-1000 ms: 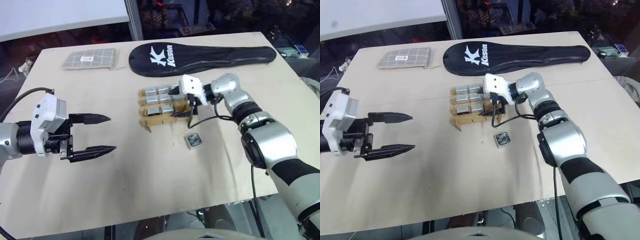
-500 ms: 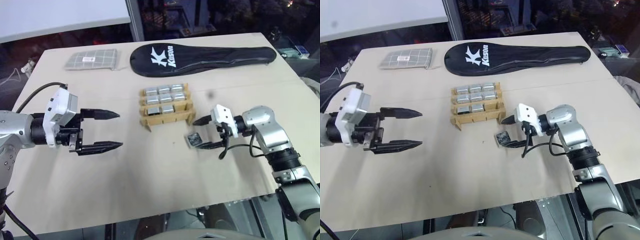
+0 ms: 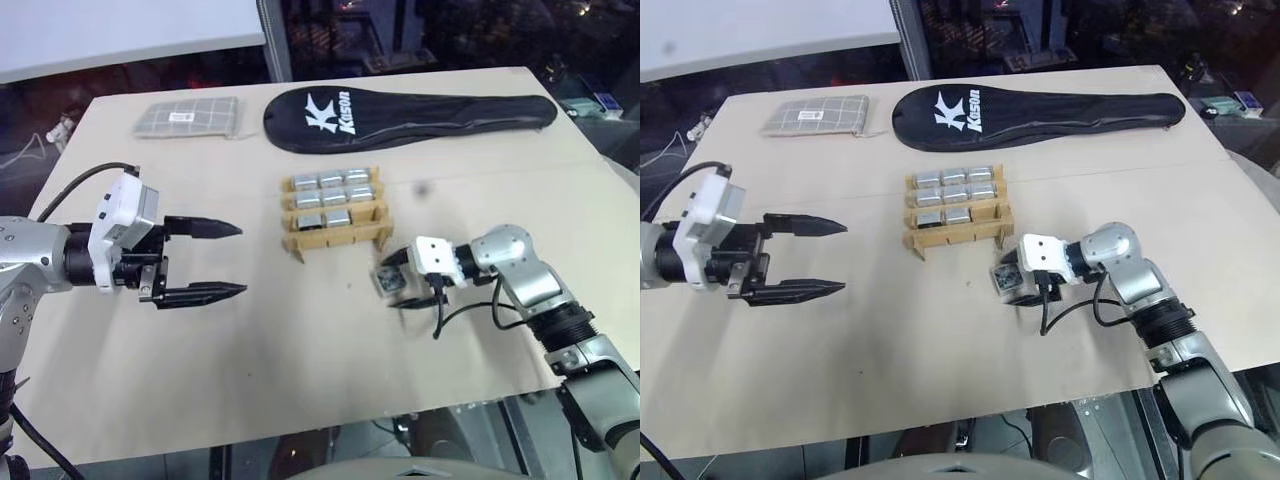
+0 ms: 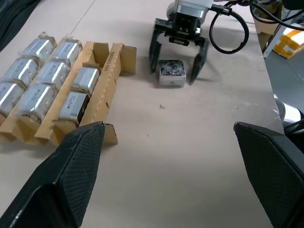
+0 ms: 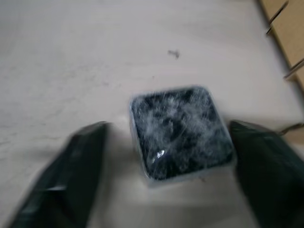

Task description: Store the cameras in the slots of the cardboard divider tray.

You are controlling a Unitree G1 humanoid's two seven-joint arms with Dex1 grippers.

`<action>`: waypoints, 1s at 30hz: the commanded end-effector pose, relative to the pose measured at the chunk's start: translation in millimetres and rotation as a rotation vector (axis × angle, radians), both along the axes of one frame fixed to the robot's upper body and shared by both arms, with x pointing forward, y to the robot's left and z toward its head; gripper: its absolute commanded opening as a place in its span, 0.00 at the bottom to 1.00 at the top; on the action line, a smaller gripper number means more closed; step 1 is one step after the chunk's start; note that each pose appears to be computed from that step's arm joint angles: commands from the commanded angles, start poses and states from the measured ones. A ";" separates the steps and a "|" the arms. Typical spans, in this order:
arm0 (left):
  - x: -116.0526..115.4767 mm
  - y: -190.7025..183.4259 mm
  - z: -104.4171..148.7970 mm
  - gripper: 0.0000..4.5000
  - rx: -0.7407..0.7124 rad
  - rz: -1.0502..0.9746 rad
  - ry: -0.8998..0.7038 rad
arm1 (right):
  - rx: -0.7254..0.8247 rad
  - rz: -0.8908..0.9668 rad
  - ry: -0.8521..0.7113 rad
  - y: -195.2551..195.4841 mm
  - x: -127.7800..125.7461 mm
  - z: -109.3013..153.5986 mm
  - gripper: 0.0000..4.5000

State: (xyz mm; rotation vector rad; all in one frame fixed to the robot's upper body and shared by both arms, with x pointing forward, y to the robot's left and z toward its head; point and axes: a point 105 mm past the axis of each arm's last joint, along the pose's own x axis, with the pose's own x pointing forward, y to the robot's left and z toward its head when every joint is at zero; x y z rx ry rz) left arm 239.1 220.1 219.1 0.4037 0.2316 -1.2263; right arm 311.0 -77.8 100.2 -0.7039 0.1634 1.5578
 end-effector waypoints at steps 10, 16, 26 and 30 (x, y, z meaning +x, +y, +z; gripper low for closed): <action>-0.3 -14.2 2.8 1.00 -0.026 -0.065 -0.008 | 0.210 -0.013 -0.113 17.1 1.0 60.4 0.43; 27.7 -48.5 13.3 1.00 -0.273 0.007 0.008 | 0.302 -0.025 -0.447 42.2 10.8 104.2 0.43; 51.6 -78.2 12.7 1.00 -0.369 0.057 0.239 | 0.366 0.128 -1.077 77.3 2.5 124.9 0.43; 54.5 -79.9 13.8 1.00 -0.382 0.055 0.251 | 0.364 0.158 -1.129 80.8 -0.1 121.4 0.43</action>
